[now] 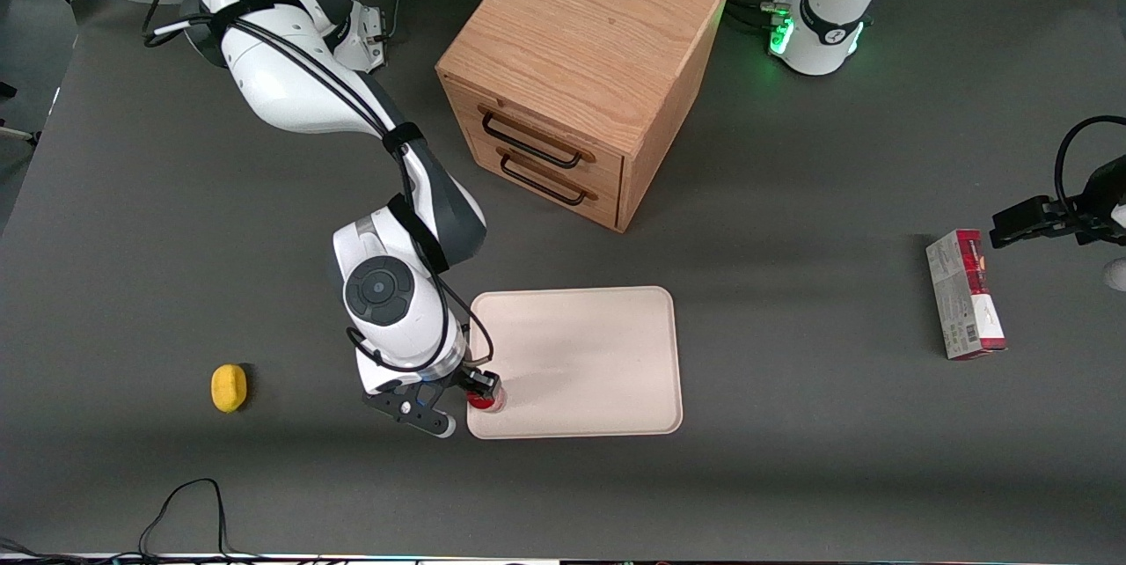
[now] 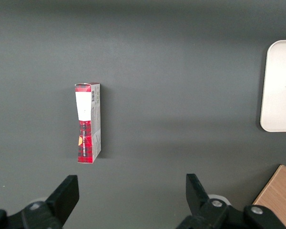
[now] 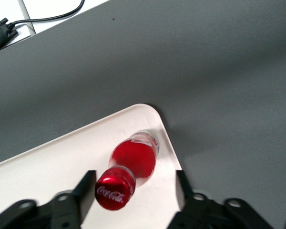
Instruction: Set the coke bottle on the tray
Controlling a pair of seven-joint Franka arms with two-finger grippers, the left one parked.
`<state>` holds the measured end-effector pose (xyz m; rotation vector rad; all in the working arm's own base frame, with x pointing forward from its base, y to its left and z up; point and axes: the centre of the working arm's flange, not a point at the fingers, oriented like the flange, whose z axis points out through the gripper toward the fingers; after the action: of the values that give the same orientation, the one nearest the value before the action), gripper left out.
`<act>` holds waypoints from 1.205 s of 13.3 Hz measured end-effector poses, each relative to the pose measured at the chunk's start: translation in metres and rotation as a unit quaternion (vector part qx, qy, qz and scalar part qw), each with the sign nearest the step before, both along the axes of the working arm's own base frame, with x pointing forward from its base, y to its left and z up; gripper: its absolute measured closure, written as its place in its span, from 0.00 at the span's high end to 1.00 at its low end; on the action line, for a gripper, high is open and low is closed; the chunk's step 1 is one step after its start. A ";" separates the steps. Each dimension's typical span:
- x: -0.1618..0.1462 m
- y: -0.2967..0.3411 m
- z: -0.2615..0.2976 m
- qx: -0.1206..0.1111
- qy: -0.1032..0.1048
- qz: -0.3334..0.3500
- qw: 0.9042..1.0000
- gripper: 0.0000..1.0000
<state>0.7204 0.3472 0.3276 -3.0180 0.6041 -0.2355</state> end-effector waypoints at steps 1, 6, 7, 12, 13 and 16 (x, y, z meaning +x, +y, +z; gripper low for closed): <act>0.000 0.000 0.001 0.000 -0.001 0.000 1.000 0.90; -0.004 -0.014 0.031 -0.020 0.027 -0.001 0.999 1.00; -0.008 -0.021 0.044 -0.027 0.043 0.010 0.999 1.00; -0.028 -0.113 0.112 -0.020 0.098 0.088 0.991 1.00; -0.037 -0.133 0.119 -0.022 0.106 0.101 0.989 1.00; -0.070 -0.175 0.134 -0.027 0.122 0.131 0.983 1.00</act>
<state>0.6504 0.1717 0.4619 -3.1579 0.2088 0.1357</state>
